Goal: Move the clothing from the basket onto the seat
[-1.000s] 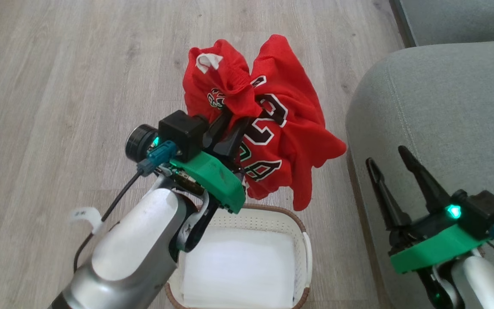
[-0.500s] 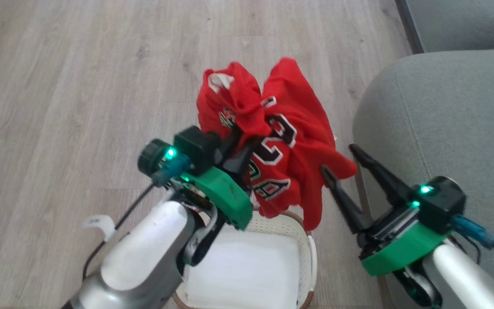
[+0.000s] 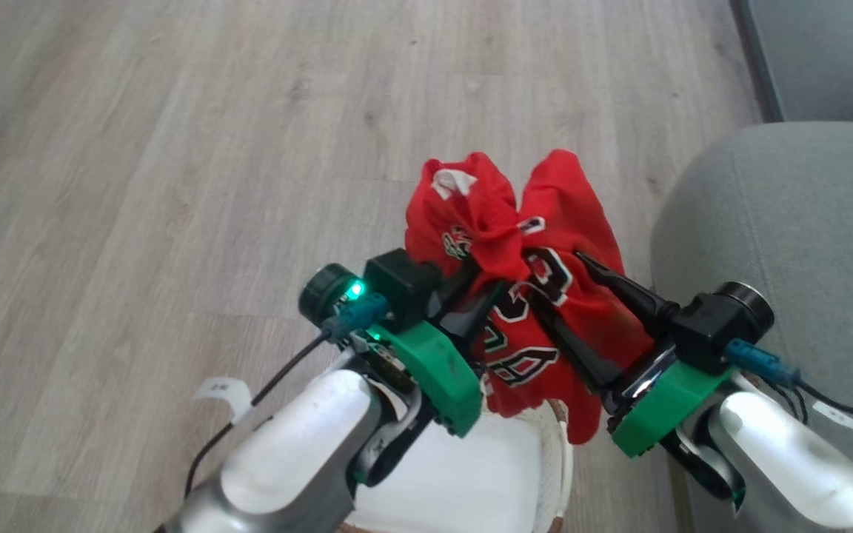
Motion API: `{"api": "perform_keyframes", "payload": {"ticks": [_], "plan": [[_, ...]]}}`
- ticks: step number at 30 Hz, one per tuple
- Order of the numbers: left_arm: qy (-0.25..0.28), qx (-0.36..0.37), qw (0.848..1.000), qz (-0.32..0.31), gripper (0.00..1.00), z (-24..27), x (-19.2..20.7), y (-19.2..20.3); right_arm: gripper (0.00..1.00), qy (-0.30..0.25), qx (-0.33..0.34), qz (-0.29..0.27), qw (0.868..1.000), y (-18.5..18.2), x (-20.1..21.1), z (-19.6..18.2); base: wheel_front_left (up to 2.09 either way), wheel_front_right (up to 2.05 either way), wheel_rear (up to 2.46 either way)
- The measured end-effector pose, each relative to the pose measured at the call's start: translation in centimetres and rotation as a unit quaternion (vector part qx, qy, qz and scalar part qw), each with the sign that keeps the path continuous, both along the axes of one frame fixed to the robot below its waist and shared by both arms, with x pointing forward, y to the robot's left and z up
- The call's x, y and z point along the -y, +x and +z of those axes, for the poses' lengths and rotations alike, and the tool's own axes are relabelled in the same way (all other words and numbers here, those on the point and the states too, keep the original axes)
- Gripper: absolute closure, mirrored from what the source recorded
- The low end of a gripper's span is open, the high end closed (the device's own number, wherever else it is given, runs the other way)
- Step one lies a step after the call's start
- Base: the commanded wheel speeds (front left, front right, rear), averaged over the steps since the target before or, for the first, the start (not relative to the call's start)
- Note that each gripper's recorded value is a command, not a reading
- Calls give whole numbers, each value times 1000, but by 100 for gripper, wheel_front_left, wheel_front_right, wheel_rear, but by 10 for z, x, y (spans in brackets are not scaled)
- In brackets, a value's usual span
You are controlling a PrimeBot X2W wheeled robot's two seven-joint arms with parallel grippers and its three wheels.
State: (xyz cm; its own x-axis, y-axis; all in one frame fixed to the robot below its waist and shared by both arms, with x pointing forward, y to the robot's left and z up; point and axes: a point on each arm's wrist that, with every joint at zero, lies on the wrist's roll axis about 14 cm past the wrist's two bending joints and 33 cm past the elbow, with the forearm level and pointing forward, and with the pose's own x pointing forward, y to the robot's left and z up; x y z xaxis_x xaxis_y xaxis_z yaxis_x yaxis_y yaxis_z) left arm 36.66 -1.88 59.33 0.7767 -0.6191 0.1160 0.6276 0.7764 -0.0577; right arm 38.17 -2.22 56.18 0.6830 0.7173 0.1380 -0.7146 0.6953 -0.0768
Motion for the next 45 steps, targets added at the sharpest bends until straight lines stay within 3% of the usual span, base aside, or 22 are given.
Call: {"api": "perform_keyframes", "payload": {"ticks": [8, 13, 15, 16, 38, 39, 41, 43, 45], "plan": [[-2, -9, 1000, 4, 100, -4, -6, -7, 0, -27, -39, 17, 999, 7, -13, -26, 0, 0, 0], [-4, -7, 1000, 9, 100, -3, -9, -9, 0, -17, -43, 26, 999, 10, -26, -23, 0, 0, 0], [-3, -8, 1000, 10, 100, -4, -9, -9, 49, -16, -46, 26, 998, 11, -28, -24, 0, 0, 0], [-4, -10, 1000, 9, 100, -5, -9, -9, 100, -14, -47, 27, 998, 11, -28, -24, 0, 0, 0], [-10, -26, 1000, 11, 100, -14, -3, -2, 100, 38, -45, -31, 998, 18, 9, -9, 0, 0, 0], [-11, -28, 999, 12, 94, -15, -3, -2, 100, 40, -44, -34, 998, 18, 11, -8, 0, 0, 0], [-12, -32, 999, 10, 58, -17, -2, -2, 100, 44, -41, -40, 997, 20, 14, -5, 0, 0, 0], [-14, -38, 999, 11, 0, -20, -2, -2, 100, 47, -35, -50, 997, 23, 21, -2, 0, 0, 0], [-13, -42, 999, 16, 0, -23, -3, -1, 100, 50, -29, -64, 996, 27, 30, 2, 0, 0, 0]]}}
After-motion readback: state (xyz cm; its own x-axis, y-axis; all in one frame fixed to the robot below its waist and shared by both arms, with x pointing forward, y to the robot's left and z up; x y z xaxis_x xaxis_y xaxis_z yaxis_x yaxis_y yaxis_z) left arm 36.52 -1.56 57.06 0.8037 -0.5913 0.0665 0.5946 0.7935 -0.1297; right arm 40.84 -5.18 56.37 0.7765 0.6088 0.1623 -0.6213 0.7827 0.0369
